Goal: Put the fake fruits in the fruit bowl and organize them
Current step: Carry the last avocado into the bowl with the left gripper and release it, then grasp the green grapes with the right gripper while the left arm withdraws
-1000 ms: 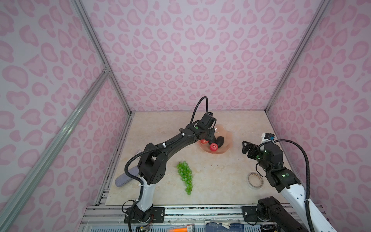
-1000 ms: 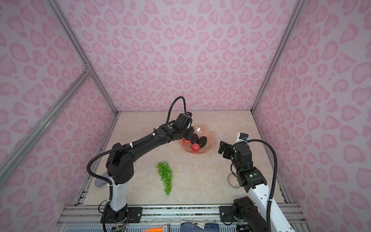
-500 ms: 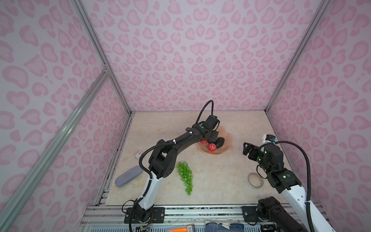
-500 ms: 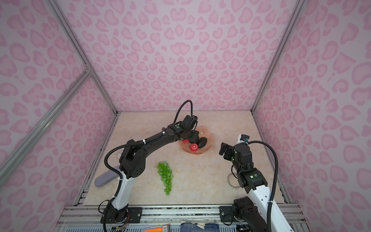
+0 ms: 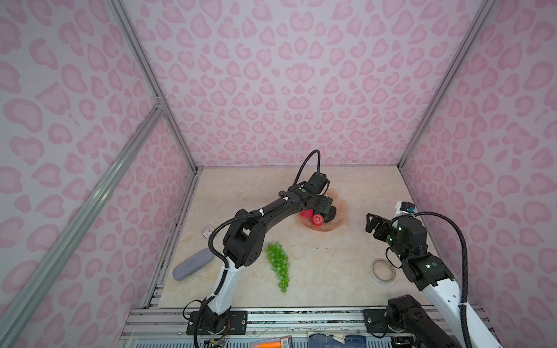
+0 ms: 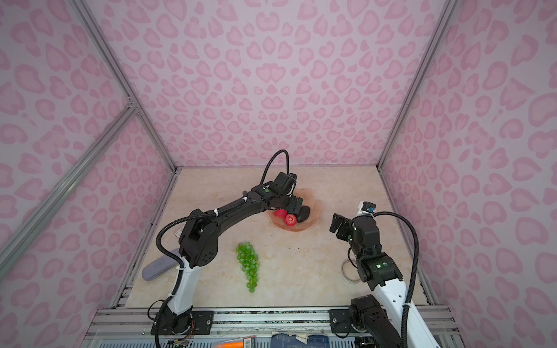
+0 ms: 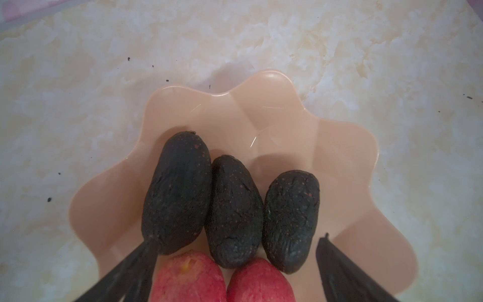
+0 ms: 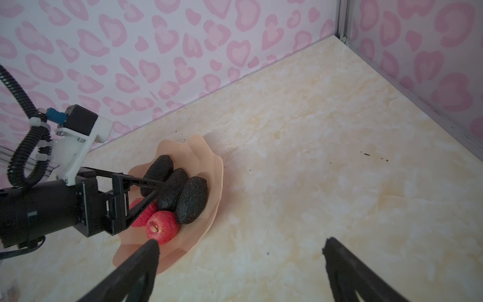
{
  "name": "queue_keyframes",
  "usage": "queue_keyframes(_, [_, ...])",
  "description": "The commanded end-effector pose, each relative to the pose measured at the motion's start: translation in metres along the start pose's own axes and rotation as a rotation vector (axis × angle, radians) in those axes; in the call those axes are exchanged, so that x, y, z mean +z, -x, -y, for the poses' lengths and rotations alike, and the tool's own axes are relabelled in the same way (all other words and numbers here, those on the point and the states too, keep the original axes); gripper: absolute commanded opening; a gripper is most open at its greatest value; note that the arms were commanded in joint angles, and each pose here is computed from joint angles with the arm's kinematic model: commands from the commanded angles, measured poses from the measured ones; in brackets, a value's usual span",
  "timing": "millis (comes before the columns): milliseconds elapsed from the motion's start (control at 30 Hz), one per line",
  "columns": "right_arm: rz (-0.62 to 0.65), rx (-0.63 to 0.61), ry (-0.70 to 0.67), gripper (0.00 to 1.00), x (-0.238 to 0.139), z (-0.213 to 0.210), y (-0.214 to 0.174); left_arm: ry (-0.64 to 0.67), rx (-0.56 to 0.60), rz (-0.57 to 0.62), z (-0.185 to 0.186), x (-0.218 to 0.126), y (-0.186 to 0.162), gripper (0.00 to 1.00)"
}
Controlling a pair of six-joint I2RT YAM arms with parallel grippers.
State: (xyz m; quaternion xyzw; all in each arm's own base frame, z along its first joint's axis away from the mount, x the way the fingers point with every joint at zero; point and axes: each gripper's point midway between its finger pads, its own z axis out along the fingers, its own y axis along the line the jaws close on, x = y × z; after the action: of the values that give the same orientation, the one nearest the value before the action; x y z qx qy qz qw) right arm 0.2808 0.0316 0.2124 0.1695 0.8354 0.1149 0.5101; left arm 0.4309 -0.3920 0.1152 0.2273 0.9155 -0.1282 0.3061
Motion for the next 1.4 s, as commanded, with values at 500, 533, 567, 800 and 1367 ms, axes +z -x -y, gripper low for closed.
queue_keyframes(500, [0.005, -0.021, -0.01, 0.98, 0.007, 0.0, 0.004, 0.061, 0.027, 0.644, -0.026, -0.249, 0.1, 0.96])
queue_keyframes(533, [0.003, -0.024, -0.009, 0.98, 0.008, -0.001, 0.004, 0.075, 0.029, 0.674, -0.03, -0.262, 0.098, 0.96])
queue_keyframes(567, [0.001, -0.024, -0.007, 0.98, 0.009, -0.002, 0.004, 0.085, 0.027, 0.702, -0.034, -0.274, 0.096, 0.96])
queue_keyframes(800, [-0.022, -0.065, 0.088, 0.98, 0.014, -0.023, 0.004, 0.157, 0.02, 0.781, -0.057, -0.319, 0.069, 0.96])
queue_keyframes(1367, [-0.264, -0.266, 0.369, 0.95, 0.004, -0.157, -0.115, 0.34, -0.241, 0.598, -0.154, -0.285, -0.089, 0.96])
